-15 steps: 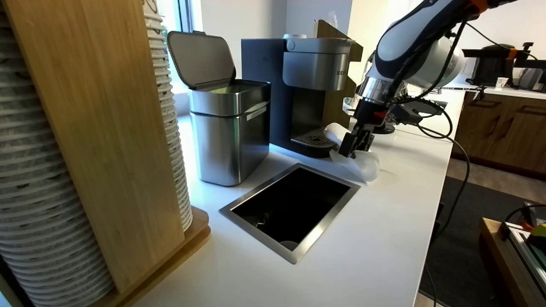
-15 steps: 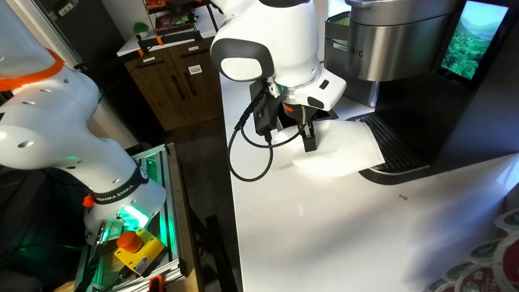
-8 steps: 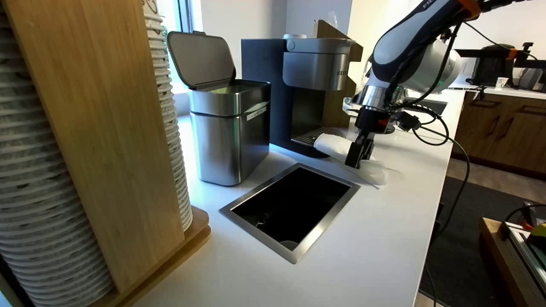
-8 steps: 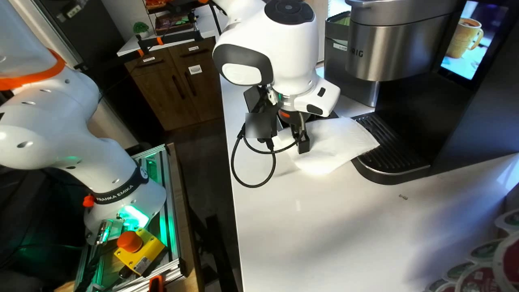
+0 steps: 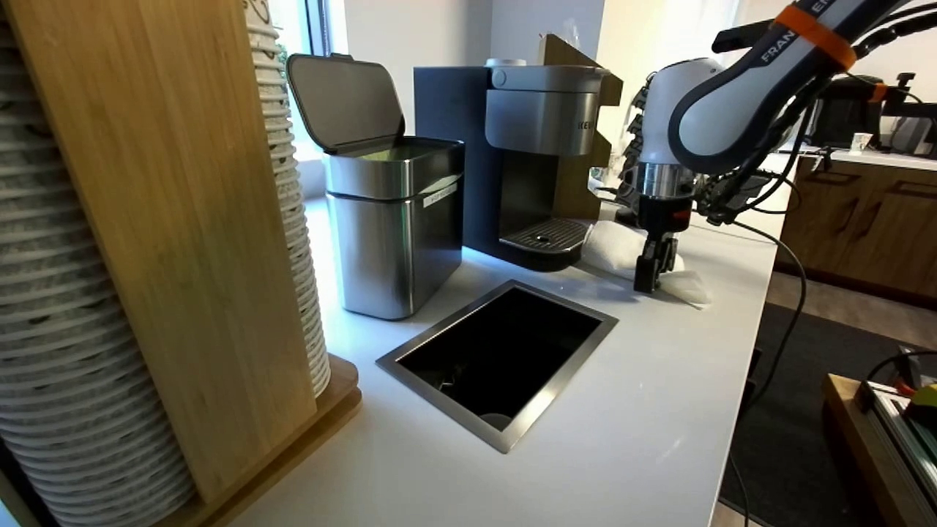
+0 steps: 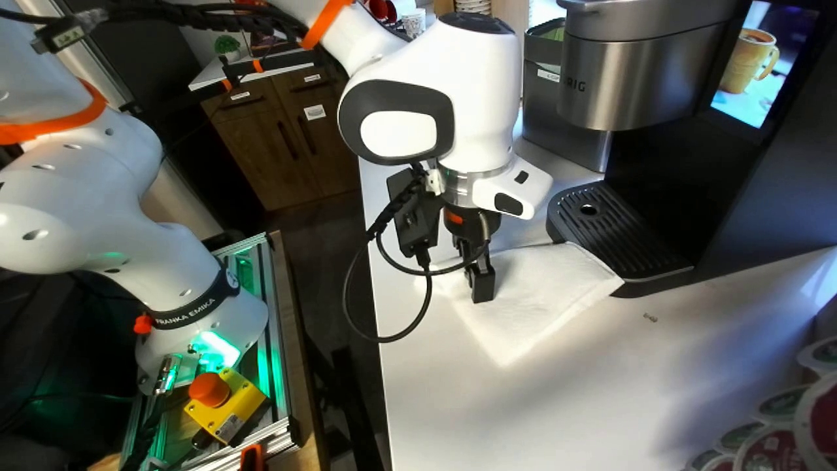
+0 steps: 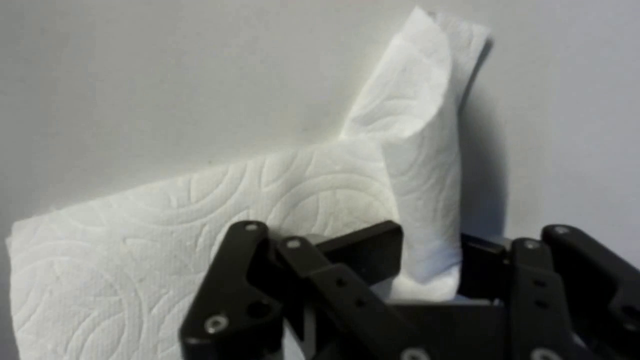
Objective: Use the tissue to wipe the counter
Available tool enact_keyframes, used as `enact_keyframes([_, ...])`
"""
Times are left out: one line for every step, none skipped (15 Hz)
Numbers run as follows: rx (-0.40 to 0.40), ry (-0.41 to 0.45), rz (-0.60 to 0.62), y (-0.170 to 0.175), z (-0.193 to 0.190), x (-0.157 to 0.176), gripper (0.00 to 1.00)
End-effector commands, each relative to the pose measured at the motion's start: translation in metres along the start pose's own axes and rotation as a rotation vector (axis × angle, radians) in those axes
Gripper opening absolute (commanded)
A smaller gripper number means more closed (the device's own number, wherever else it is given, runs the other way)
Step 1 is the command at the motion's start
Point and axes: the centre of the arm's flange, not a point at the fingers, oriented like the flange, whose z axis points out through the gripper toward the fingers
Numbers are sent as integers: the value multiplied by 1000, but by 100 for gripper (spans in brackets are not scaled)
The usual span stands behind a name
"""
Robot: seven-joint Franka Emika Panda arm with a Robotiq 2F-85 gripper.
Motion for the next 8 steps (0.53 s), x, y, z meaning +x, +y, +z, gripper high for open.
enact_keyframes([-37,74,39,-3,2,5,0])
enact_keyframes([-37,109,35,-8,2,10,0])
enact_keyframes([-41,137,31,-12,0,13,0])
enact_keyframes([-42,168,18,-19,0,18,0])
enact_keyframes([-42,192,4,-27,0,22,0])
enact_keyframes([-43,212,-7,-34,0,26,0])
enact_keyframes([-46,231,-18,-41,0,30,0])
enact_keyframes([-39,246,-33,-49,0,32,0])
